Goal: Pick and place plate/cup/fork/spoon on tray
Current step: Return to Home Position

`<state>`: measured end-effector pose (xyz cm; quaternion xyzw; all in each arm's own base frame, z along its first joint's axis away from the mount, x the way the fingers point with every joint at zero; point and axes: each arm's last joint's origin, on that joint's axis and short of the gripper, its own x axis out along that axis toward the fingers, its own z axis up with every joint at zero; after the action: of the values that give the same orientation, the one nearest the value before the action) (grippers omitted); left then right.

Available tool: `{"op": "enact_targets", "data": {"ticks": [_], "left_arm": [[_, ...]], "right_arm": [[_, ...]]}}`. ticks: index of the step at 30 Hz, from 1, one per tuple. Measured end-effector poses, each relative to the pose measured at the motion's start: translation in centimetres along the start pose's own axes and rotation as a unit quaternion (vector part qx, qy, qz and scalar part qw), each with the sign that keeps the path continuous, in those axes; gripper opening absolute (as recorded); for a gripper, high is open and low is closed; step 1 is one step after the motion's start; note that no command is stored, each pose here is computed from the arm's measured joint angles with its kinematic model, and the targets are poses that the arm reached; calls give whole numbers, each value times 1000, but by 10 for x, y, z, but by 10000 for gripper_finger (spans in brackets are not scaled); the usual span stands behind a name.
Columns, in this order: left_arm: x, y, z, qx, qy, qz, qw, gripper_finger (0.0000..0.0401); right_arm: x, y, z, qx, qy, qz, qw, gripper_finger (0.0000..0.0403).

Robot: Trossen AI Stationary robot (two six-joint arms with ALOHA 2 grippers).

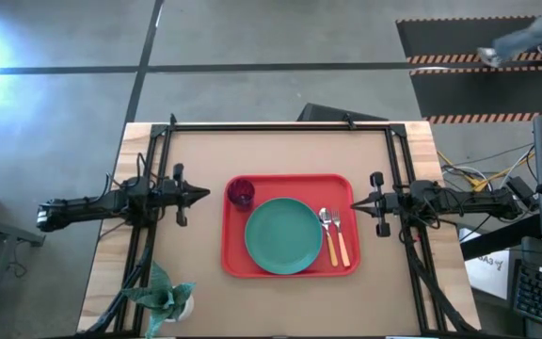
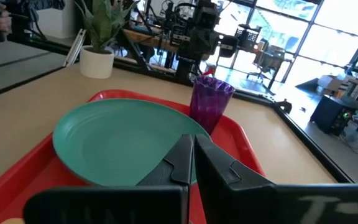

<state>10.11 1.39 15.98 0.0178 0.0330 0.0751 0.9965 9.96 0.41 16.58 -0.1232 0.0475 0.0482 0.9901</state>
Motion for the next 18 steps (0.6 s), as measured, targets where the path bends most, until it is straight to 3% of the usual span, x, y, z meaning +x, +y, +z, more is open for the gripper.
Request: {"op": "enact_targets", "data": {"ticks": [18], "left_arm": [[0,0,1,-3,-5,6,1000,0]], "right_arm": [[0,0,0,3,0,0,1000,9]]}}
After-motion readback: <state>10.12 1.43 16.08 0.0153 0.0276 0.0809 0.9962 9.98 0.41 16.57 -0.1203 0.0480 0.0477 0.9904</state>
